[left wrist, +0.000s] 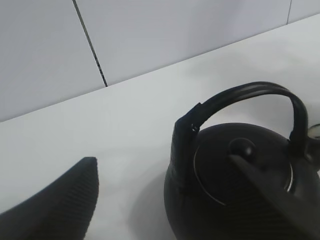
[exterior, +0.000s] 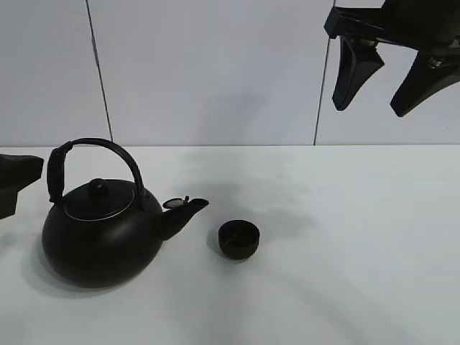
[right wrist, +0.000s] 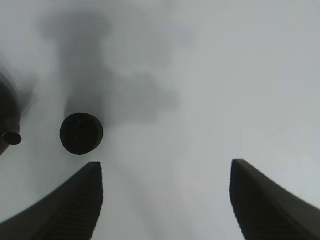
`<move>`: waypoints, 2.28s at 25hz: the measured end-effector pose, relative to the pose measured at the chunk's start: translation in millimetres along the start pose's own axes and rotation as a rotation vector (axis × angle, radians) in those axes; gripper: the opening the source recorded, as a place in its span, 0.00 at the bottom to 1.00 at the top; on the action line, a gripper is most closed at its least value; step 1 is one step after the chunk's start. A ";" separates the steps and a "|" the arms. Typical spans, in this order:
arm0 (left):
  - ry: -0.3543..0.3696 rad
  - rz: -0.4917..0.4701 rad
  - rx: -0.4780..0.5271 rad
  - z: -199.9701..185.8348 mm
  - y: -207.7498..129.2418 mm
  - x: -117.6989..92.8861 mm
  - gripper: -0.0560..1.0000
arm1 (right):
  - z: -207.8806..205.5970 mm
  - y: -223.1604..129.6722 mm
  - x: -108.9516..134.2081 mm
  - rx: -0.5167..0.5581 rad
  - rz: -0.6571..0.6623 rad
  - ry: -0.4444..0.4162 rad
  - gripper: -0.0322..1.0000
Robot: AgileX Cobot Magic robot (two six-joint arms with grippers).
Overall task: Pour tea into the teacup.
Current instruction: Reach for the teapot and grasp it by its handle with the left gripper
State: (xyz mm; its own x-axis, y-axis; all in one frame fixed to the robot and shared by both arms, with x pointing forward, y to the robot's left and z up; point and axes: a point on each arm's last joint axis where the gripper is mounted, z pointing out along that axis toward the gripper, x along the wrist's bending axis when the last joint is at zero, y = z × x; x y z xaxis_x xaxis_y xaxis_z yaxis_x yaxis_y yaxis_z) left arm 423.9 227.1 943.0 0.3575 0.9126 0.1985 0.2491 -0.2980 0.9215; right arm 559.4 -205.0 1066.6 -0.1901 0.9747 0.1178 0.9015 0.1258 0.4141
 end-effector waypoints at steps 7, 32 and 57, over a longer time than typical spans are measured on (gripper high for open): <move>-0.023 -0.059 -0.037 20.3 -14.6 -7.8 0.53 | 0.0 0.0 0.0 0.000 0.000 0.000 0.51; -0.006 -0.110 -0.129 69.8 -11.1 -13.3 0.53 | 0.0 0.1 0.0 -0.001 0.000 0.000 0.51; -0.002 0.001 -0.049 71.4 -19.8 -13.9 0.16 | 0.0 0.3 0.0 -0.004 0.000 0.000 0.51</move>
State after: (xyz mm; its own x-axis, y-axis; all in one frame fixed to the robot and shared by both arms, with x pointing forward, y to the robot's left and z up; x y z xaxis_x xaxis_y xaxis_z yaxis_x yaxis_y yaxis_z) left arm 478.2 200.3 898.1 0.3595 0.9118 0.1985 0.2048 -0.2846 0.9365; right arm 559.7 -204.9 1066.7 -0.1902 0.9746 0.1180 0.9001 0.1251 0.4174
